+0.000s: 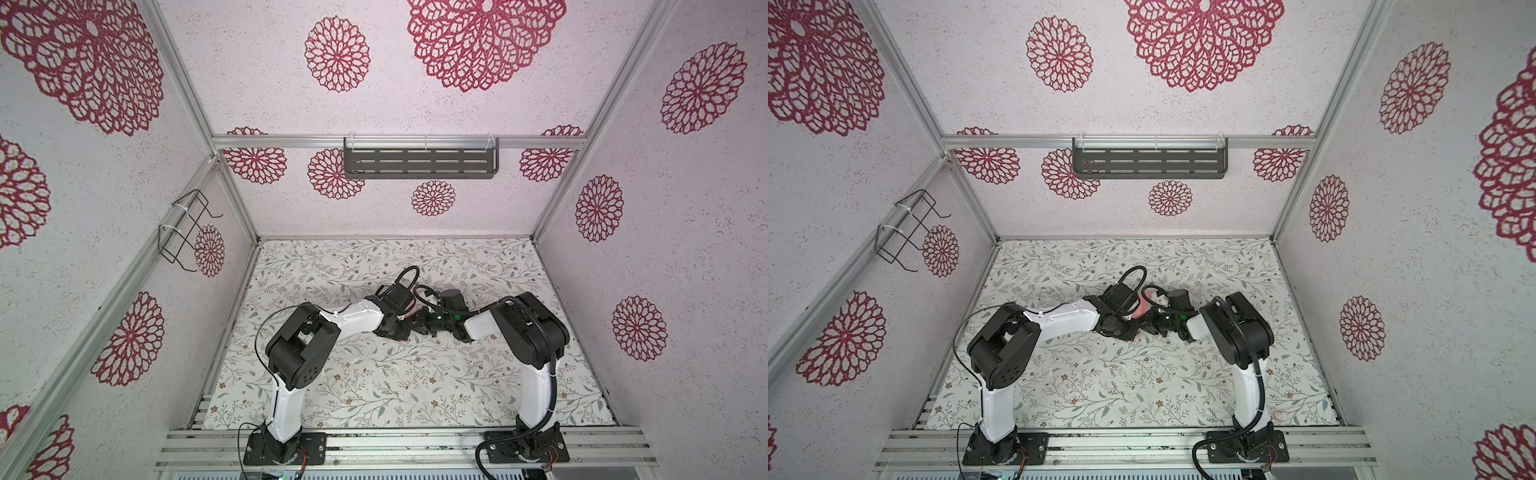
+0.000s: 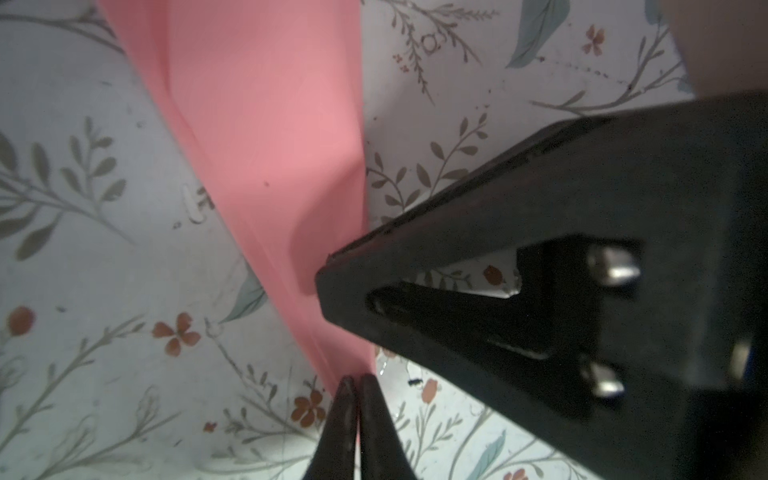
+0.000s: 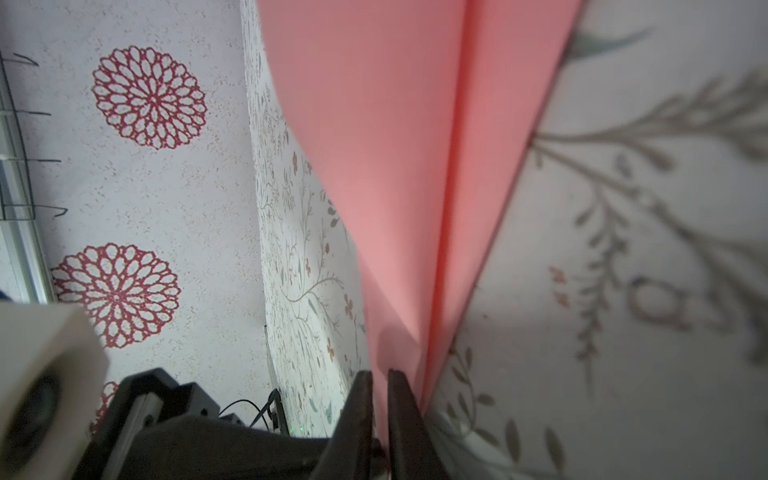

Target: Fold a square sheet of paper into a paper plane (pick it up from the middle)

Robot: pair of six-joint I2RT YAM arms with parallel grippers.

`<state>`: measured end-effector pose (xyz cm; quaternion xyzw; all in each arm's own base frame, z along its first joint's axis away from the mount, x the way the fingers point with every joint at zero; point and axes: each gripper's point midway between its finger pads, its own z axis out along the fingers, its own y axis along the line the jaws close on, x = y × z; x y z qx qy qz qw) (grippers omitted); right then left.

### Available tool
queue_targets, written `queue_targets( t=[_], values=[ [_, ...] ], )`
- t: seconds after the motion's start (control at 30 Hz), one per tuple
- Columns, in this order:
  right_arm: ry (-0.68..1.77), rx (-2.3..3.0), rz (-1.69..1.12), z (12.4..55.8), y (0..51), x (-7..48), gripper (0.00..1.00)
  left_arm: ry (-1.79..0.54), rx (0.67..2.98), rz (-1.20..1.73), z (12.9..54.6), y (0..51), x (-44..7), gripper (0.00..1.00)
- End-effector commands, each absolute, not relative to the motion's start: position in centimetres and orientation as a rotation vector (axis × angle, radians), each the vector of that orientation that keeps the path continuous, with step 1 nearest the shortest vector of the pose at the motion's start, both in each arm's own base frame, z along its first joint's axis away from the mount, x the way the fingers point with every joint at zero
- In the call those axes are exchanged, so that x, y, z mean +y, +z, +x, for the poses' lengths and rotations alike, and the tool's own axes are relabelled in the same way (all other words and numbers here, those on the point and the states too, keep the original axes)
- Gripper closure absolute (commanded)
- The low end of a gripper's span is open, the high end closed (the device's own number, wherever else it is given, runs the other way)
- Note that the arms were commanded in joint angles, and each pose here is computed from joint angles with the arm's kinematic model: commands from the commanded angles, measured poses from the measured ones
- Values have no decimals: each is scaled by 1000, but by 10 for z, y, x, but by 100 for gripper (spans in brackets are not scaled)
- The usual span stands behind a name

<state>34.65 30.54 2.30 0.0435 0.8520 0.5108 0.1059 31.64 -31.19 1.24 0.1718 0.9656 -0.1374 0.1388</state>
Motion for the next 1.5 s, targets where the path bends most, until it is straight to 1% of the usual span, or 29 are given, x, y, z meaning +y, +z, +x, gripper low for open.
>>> queue_targets(
  t=[0.0, 0.3, 0.37, 0.57, 0.7, 0.83, 1.03, 1.13, 1.23, 1.33, 1.47],
  values=[
    [1284, 2661, 377, 337, -31, 277, 86, -348, 2848, 575, 291, 7, -307, 93],
    [1284, 2658, 412, 336, -33, 275, 86, -300, 2860, 644, 277, 4, -308, 94],
    [1284, 2656, 423, 336, -34, 274, 86, -320, 2834, 642, 277, 16, -310, 95],
    [1285, 2655, 429, 335, -34, 273, 86, -309, 2868, 619, 267, 9, -302, 96],
    [1285, 2651, 428, 335, -34, 273, 86, -338, 2860, 614, 265, 14, -303, 96],
    [1288, 2641, 427, 336, -30, 273, 86, -395, 2791, 562, 277, 39, -306, 96],
    [1321, 2561, 480, 337, -12, 280, 87, -516, 2684, 356, 307, 68, -298, 91],
    [1351, 2492, 538, 338, -1, 285, 86, -629, 2660, 258, 316, 72, -299, 89],
    [1396, 2436, 577, 340, 9, 295, 86, -727, 2668, 201, 321, 68, -303, 88],
    [1420, 2407, 587, 341, 17, 305, 86, -772, 2689, 191, 323, 61, -306, 89],
    [1435, 2403, 580, 341, 20, 316, 86, -773, 2713, 174, 325, 53, -303, 93]
  ],
)
